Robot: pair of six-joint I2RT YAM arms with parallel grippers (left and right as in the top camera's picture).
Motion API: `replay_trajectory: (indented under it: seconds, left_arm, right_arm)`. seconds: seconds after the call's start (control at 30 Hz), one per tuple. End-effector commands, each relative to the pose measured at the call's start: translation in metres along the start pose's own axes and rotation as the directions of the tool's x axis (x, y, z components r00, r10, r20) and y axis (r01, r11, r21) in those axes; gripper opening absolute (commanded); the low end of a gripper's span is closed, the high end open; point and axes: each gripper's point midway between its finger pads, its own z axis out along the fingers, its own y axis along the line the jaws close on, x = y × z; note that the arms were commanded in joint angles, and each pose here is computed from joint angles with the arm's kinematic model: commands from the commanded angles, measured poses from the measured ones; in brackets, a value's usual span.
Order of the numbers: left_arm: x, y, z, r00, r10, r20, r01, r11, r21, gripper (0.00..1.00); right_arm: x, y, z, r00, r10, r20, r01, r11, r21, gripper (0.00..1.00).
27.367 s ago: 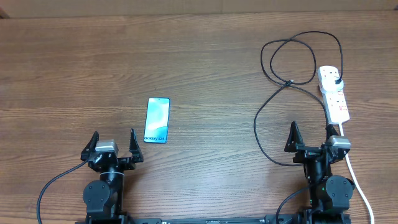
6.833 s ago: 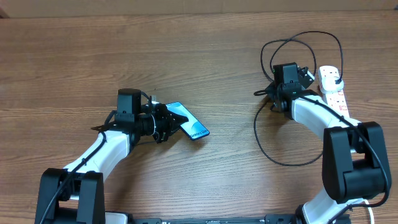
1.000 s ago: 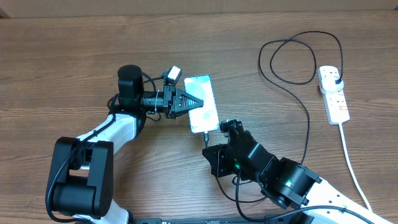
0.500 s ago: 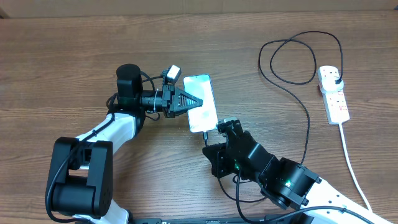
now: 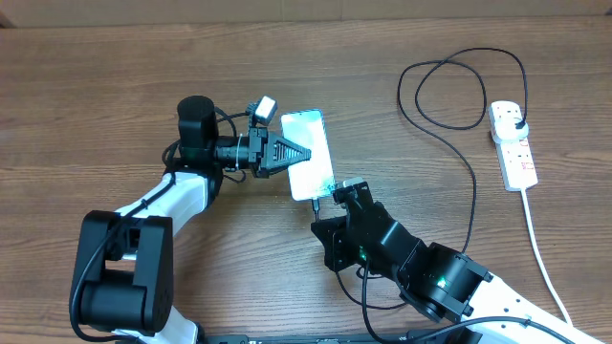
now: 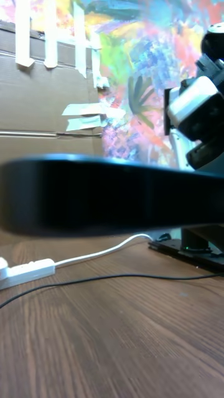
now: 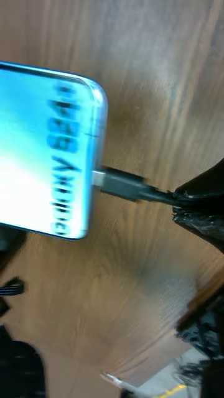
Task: Plug charger to phone and switch on socket
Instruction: 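Push the USB-C plug upward into the phone's port with the right gripper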
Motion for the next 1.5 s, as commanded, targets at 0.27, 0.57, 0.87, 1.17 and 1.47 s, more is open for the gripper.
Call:
replay_trajectory:
  seconds: [0.27, 0.57, 0.87, 1.17, 1.47]
  left_arm:
    - [0.016, -0.007, 0.014, 0.993, 0.074, -0.09, -0.071, 0.997, 0.037, 0.04]
    - [0.012, -0.006, 0.015, 0.935, 0.35, -0.057, -0.348, 0.937, 0.041, 0.04]
    - [0.005, -0.002, 0.015, 0.958, 0.284, -0.028, -0.284, 0.959, 0.007, 0.04]
    - [0.006, -0.002, 0.015, 0.959, 0.283, -0.031, -0.283, 0.959, 0.008, 0.04]
    - [0.021, -0.01, 0.014, 0.95, 0.293, -0.104, -0.286, 0.955, 0.078, 0.04]
  right_arm:
    - [-0.01, 0.0, -0.003, 0.999, -0.003, 0.033, 0.003, 1.0, 0.004, 0.27]
    - [0.013, -0.005, -0.004, 0.998, -0.002, -0.07, 0.003, 1.0, 0.011, 0.56]
    - [0.032, -0.03, 0.026, 0.989, 0.014, -0.148, 0.007, 0.991, 0.135, 0.53]
    - [0.029, -0.044, 0.034, 0.992, 0.03, -0.12, -0.004, 0.978, 0.209, 0.24]
    - [0.007, -0.04, 0.036, 1.0, 0.01, -0.022, -0.006, 0.979, 0.203, 0.04]
